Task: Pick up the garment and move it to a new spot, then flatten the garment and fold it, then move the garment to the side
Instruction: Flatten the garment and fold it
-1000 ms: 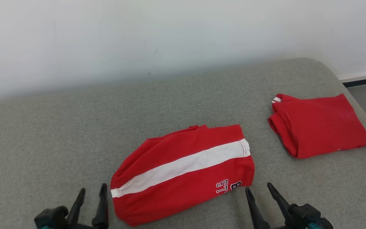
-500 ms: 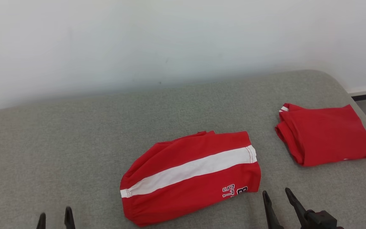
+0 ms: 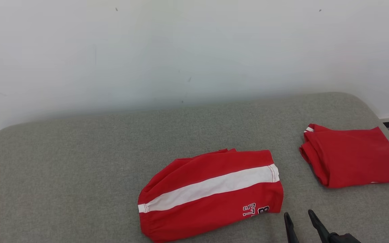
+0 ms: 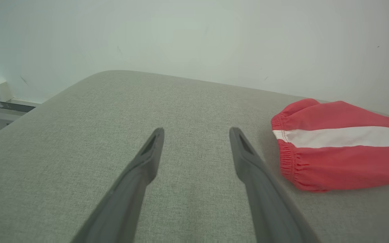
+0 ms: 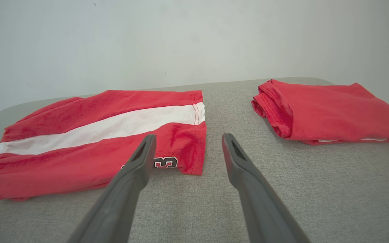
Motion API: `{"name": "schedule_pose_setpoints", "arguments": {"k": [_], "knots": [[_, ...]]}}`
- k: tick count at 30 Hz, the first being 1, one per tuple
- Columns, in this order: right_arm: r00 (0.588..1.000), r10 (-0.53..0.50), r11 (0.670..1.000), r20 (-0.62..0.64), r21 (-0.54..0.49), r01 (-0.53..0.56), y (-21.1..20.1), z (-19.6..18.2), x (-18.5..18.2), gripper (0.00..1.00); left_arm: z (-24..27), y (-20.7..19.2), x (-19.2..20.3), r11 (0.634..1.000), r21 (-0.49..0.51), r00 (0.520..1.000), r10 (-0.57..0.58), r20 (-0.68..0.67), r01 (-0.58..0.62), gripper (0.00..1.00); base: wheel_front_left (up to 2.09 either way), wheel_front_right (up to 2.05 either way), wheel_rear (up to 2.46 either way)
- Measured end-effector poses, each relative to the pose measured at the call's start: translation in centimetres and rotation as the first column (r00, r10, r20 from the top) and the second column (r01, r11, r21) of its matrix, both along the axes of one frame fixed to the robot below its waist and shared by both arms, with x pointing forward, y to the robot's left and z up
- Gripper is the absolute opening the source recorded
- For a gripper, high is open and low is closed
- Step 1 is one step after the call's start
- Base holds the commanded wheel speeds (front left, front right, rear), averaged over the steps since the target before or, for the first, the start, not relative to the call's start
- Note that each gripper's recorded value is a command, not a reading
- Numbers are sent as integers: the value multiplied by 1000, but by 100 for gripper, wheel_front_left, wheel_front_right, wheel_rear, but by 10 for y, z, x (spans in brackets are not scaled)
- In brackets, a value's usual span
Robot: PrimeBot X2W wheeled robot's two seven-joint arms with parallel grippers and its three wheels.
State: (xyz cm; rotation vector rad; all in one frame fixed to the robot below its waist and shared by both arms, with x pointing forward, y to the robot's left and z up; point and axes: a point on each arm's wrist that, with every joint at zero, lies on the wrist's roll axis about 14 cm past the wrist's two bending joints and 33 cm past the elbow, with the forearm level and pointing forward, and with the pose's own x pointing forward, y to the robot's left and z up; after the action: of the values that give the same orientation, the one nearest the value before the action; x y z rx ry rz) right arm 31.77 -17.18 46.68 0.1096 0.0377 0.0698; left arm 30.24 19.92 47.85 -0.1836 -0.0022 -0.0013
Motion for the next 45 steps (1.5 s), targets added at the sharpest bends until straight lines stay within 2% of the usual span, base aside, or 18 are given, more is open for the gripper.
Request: {"name": "schedule_pose_setpoints", "arguments": {"k": [21,29,32,37,42,45], "knots": [[1000,12,1000,-9,11,-12,5,-3,-1,100,-5,-13,-1,999,-15,999,-38,-16,38,100,0,0,0],[1000,12,1000,21,7,-12,4,10,11,100,-15,-31,6,995,-20,994,-99,-49,98,100,0,0,0],[1000,19,1000,24,-6,-19,3,21,25,100,-24,-46,15,987,-50,985,-154,-77,150,100,0,0,0],[998,35,999,-53,-26,-37,3,23,51,100,-36,-65,45,970,-109,958,-232,-167,215,100,0,0,0],[988,49,997,-149,-51,-57,0,17,73,100,-41,-81,73,952,-143,916,-299,-267,269,100,0,0,0],[985,59,995,-159,-65,-70,1,18,84,100,-39,-95,85,937,-174,893,-344,-290,304,100,0,0,0]]}}
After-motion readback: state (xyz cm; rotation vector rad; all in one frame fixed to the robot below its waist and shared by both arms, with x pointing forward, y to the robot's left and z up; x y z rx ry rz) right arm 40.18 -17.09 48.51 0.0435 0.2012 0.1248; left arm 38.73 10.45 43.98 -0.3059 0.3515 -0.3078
